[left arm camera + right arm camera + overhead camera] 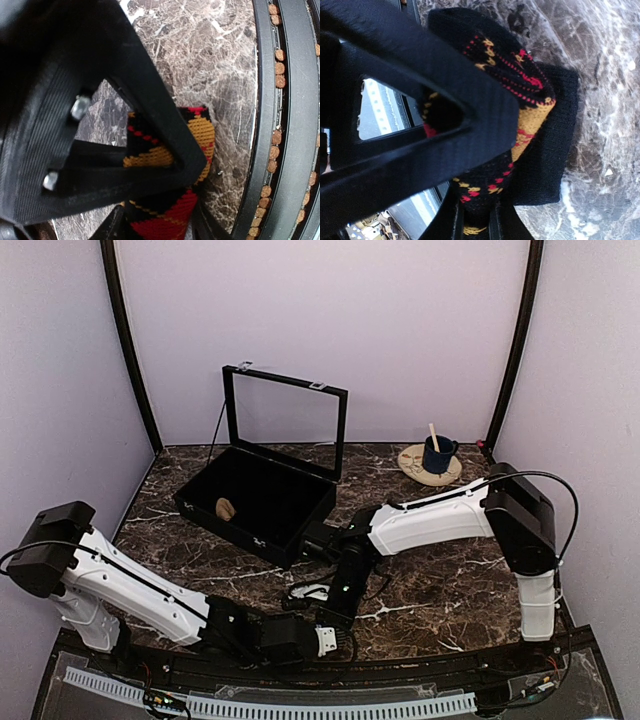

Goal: Roll the socks
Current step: Pick up the sock from the center of the board.

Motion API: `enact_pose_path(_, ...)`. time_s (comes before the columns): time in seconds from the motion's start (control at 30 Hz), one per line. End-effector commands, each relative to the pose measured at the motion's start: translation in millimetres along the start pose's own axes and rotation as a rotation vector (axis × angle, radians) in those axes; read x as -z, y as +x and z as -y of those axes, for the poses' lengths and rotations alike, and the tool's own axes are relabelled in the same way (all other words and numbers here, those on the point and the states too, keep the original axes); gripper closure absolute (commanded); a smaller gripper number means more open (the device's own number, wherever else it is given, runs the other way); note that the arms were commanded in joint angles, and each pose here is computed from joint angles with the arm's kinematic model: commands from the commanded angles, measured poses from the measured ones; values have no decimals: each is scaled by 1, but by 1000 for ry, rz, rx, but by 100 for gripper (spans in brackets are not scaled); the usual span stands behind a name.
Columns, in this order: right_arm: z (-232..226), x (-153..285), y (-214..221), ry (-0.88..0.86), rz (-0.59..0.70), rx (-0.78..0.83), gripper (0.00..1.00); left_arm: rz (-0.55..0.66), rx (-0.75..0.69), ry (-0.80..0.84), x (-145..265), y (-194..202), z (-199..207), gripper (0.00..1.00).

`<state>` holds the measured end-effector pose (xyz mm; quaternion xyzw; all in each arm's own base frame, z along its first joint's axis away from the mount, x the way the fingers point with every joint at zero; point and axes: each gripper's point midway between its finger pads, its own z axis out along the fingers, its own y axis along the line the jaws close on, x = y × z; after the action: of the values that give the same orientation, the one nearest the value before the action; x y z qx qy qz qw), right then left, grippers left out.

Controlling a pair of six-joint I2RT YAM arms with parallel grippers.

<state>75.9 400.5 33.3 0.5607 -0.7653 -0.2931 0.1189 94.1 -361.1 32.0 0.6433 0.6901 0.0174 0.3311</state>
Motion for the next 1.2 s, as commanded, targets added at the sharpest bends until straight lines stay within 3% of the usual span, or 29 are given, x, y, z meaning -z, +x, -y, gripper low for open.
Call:
enact_pose_path(0.0,5,-9,13,-20,-48,-29,100,23,-11,35,-2,-10,0,55)
enact_pose_path(0.47,6,-5,11,-31,-42,-40,100,-14,-110,158,-17,-2,19,61)
enact_pose_path(0.8,7,-1,8,-55,-25,-54,100,-91,-129,238,-29,14,34,90)
enact_pose_path(0.93,7,1,7,-60,-15,-56,99,-113,-98,266,-29,20,38,96)
enact_pose_path(1.17,11,4,8,-47,-7,-73,87,-160,-6,289,-28,28,36,100)
